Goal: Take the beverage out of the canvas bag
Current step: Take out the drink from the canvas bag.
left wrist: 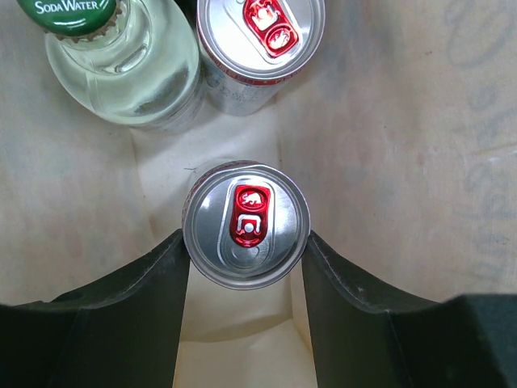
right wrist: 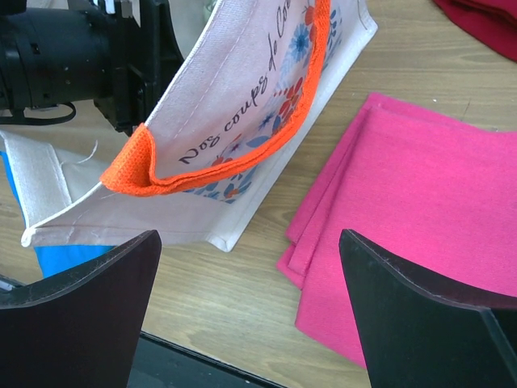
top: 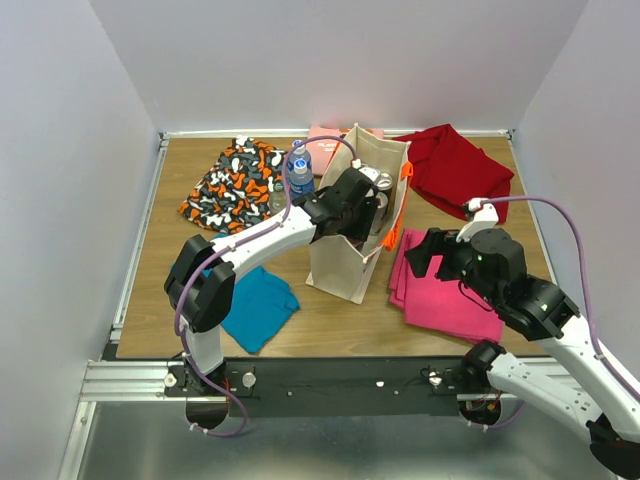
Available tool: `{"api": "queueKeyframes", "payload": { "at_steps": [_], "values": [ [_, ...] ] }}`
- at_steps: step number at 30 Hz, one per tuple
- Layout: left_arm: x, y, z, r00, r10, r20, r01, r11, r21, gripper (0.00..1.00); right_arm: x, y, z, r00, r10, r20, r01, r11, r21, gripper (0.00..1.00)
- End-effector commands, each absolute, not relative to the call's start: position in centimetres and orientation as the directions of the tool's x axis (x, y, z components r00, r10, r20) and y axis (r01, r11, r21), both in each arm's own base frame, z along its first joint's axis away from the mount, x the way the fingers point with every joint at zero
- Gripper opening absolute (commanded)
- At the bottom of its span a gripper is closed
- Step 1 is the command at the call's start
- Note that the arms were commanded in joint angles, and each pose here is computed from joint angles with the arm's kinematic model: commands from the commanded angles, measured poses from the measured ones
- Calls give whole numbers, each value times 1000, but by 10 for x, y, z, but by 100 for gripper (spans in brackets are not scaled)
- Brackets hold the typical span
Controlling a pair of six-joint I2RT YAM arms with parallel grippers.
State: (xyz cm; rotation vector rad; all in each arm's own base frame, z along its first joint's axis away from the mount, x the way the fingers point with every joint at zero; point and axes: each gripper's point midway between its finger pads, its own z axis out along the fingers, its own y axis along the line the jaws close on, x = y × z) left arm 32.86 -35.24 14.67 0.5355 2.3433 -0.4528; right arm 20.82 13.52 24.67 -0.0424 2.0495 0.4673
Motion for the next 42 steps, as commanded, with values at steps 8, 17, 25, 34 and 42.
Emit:
{"api": "queueKeyframes", "payload": {
  "at_steps": [8, 17, 25, 34, 42],
  "values": [
    [335, -354, 156, -674, 212, -708, 473, 860, -192, 30, 213, 133, 255, -474, 165, -865, -219, 929, 298, 100],
    [331, -354, 148, -693, 232, -683, 476, 858, -192, 49, 212, 131, 257, -472, 165, -866, -217, 930, 296, 100],
    [331, -351, 148, -693, 237, -680, 472, 863, -180, 67, 213, 132, 256, -472, 160, -867, -220, 931, 292, 100],
    [330, -349, 145, -700, 242, -672, 468, 867, -175, 78, 212, 132, 257, -470, 164, -867, -222, 929, 296, 100],
    [334, -351, 149, -694, 232, -682, 462, 869, -174, 87, 212, 132, 257, -470, 164, -867, -222, 929, 296, 100]
  ]
}}
